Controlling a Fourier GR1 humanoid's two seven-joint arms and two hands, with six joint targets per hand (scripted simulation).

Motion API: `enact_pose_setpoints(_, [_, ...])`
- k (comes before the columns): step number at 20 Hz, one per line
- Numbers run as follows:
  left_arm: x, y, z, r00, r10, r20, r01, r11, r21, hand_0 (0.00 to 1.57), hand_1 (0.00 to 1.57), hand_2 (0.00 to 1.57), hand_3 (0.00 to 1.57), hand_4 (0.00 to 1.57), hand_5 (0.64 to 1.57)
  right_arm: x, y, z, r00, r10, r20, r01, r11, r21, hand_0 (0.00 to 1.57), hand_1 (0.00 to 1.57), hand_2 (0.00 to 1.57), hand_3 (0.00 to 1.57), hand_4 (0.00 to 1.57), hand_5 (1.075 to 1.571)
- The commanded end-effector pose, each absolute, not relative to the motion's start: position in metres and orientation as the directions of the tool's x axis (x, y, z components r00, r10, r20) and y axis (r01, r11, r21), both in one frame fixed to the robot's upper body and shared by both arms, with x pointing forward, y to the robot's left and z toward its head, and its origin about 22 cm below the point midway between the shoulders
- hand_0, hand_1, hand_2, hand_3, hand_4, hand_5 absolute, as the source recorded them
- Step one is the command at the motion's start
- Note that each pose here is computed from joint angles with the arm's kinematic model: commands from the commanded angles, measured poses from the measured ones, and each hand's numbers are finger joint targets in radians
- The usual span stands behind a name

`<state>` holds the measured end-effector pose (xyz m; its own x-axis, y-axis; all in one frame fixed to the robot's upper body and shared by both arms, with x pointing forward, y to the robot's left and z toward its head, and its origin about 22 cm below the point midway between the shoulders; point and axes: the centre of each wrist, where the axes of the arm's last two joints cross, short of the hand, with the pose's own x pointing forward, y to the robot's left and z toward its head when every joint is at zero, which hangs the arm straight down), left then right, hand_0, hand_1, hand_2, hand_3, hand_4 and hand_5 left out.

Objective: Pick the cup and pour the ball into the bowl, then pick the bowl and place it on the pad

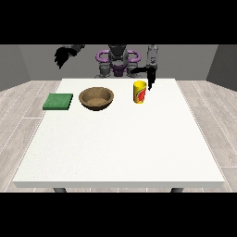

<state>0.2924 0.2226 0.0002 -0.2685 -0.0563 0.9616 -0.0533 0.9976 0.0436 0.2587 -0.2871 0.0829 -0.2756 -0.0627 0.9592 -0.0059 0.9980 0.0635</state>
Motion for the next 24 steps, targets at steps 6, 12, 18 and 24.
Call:
enact_pose_setpoints(6, [0.301, 0.217, -0.047, -0.166, -0.056, 0.984, 0.004, 0.998, 0.058, 0.0, 0.0, 0.0, 0.0, 0.16, 1.432, 0.262, -0.331, 0.048, -0.174, -0.051, 0.984, 0.02, 0.998, 0.055, 0.0, 0.0, 0.0, 0.0, 0.67, 1.562])
enact_pose_setpoints(12, [0.326, 0.228, -0.059, -0.218, -0.06, 0.974, -0.046, 0.998, 0.051, 0.0, 0.0, 0.0, 0.0, 0.21, 1.435, 0.275, -0.338, 0.054, -0.253, -0.045, 0.966, -0.002, 0.999, 0.046, 0.0, 0.0, 0.0, 0.0, 0.67, 1.563])
enact_pose_setpoints(18, [0.309, 0.238, -0.098, -0.193, -0.171, 0.966, -0.172, 0.975, 0.138, 0.92, 0.92, 1.32, 1.38, 1.24, 1.538, 0.274, -0.319, 0.109, -0.282, -0.049, 0.958, -0.084, 0.996, 0.026, 0.0, 0.0, 0.0, 0.0, 0.66, 1.569])
enact_pose_setpoints(24, [0.315, 0.239, -0.098, -0.14, -0.279, 0.95, -0.263, 0.935, 0.236, 1.28, 1.28, 1.57, 1.57, 1.37, 1.457, 0.262, -0.338, 0.091, -0.248, -0.061, 0.967, -0.075, 0.996, 0.043, 0.0, 0.0, 0.0, 0.16, 0.64, 1.568])
